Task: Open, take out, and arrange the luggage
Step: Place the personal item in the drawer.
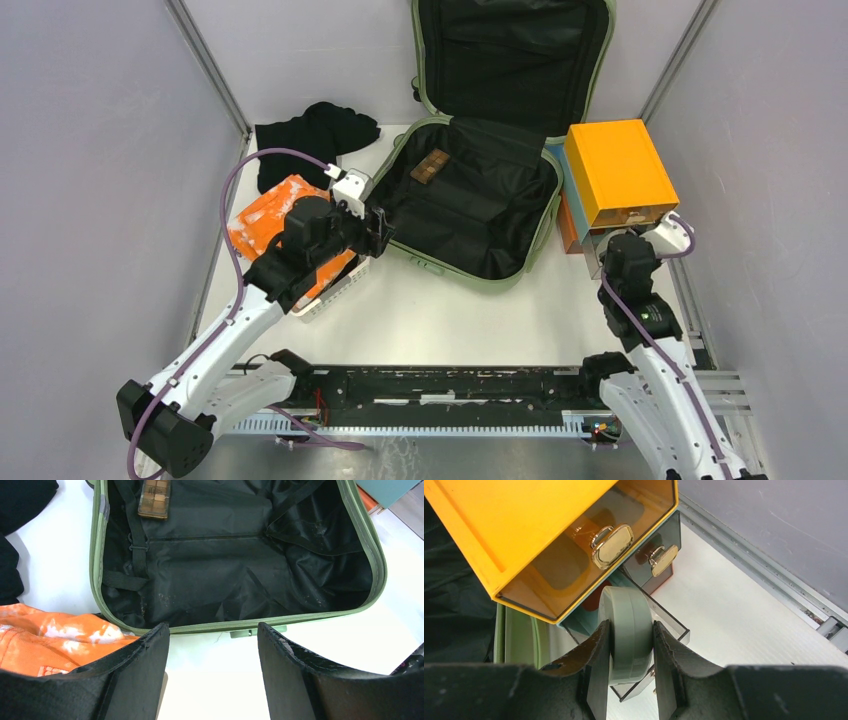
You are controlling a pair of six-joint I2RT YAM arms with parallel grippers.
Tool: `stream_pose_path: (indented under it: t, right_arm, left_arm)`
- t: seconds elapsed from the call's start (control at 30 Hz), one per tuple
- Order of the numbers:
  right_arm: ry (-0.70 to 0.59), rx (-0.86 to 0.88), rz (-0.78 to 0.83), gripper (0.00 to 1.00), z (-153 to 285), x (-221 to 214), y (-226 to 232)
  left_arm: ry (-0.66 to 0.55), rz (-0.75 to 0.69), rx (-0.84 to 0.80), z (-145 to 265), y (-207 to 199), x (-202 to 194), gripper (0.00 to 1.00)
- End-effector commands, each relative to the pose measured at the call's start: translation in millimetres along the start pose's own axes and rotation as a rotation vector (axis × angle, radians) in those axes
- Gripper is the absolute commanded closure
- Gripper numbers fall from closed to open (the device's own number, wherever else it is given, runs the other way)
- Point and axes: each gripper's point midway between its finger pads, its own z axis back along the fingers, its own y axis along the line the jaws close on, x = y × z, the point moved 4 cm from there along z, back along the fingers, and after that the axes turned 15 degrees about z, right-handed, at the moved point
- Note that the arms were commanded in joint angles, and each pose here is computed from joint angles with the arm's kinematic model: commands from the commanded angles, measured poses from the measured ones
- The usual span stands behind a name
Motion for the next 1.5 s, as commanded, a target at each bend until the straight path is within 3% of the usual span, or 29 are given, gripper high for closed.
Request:
stream_pose_path:
  t: [0.0, 0.2, 0.53, 0.77, 0.97, 1.27, 1.47]
  right_arm:
    - [0.056, 0.025, 0.001, 0.93, -3, -15, 3]
    - [0.09, 0.069, -0.063, 0.78, -11, -26, 11]
    - [0.064, 0.117, -0.092, 0.45, -18, -15, 18]
    - [0.009, 0.072, -0.035, 0.33, -5, 8, 0]
    - [-0.03, -0.03, 0.014, 0.36, 11, 26, -26]
    - [-0.006, -0.034, 0.055, 0.75, 7, 19, -26]
    - [0.015, -0.039, 0.096, 0.82, 14, 6, -35]
  left_arm:
    - [-0.06, -0.002, -0.011, 2, -5, 15, 0.28]
    - [-0.063, -0.003, -0.01, 2, -5, 15, 0.28]
    - [-0.069, -0.004, -0.009, 4, -5, 16, 0.28]
    - [-0.07, -0.004, -0.011, 4, -5, 17, 0.28]
    - [-0.069, -0.004, -0.013, 4, -6, 16, 0.28]
    - [-0.071, -0.004, -0.011, 5, -6, 16, 0.29]
    - [-0.072, -0.005, -0.014, 5, -6, 17, 0.28]
